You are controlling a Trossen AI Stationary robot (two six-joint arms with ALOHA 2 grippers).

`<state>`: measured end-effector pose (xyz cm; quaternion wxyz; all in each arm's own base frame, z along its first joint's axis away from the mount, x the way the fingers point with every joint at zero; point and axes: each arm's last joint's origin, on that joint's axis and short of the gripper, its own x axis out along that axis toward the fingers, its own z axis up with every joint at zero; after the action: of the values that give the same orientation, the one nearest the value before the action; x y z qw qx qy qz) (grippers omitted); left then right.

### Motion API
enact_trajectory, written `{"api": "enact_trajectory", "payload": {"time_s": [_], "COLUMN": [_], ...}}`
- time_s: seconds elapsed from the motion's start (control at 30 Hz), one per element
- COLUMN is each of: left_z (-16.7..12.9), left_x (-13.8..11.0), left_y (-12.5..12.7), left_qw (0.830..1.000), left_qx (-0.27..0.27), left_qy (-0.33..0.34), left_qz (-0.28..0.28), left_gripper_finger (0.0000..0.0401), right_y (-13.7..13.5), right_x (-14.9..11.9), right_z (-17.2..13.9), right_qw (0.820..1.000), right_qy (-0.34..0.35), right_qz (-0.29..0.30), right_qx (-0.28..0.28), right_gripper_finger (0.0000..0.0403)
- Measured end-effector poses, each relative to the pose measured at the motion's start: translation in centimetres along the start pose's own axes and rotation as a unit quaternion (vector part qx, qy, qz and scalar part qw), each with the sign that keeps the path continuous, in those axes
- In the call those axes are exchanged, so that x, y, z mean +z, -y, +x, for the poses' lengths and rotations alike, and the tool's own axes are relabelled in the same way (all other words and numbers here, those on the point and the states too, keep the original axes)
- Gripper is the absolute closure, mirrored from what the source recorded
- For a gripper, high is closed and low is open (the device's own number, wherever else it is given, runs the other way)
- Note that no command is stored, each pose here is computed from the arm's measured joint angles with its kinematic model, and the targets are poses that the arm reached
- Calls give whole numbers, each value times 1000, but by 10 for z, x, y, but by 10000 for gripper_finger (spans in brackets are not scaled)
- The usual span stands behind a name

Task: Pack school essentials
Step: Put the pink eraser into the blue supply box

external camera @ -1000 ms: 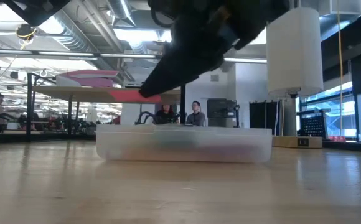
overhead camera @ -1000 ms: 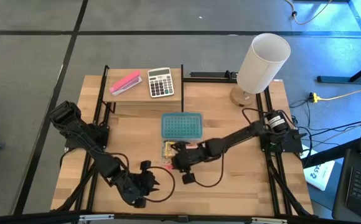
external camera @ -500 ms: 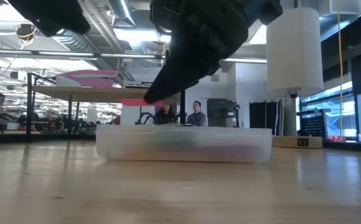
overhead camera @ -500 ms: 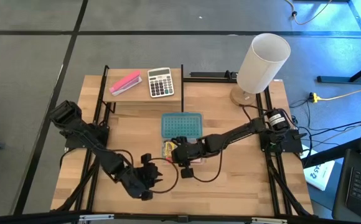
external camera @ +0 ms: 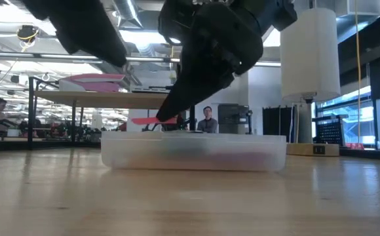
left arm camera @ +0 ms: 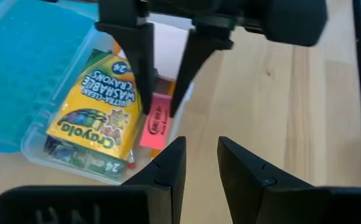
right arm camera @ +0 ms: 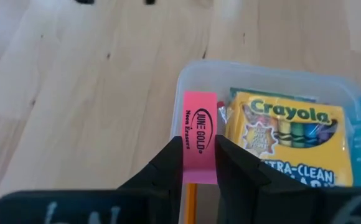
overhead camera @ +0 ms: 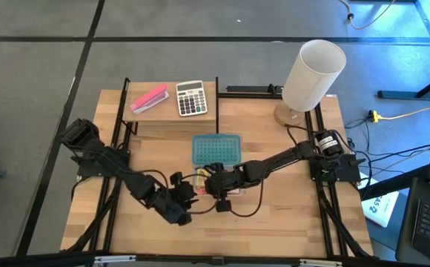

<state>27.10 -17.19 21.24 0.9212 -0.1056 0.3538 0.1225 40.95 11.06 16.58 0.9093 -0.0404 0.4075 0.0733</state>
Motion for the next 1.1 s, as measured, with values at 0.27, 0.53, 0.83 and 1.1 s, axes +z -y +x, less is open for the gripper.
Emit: {"api": "enact_trajectory", "payload": {"time_s": [0.27,0.53,0.83,1.1], "left_z": [6,6,6,6], "left_x": [7,6,6,6], "left_y": [-8,-8,-8,-8], "left_qw": [1000,1000,1000,1000], "left_qx": [13,12,13,13], "left_qy": [1,-1,-2,-2], "left_qz": [-13,-11,-10,-10], "left_gripper_finger": [316,316,316,316], "right_y": [0,2,2,2], "right_x": [-4,-5,-5,-5], "right_z": [4,5,5,5], "right_qw": [1000,1000,1000,1000], "right_qy": [-13,-18,-18,-18], "right_qz": [-1,0,1,1], "right_qx": [-5,-6,-7,-7], "right_gripper_finger": [316,316,316,314]}}
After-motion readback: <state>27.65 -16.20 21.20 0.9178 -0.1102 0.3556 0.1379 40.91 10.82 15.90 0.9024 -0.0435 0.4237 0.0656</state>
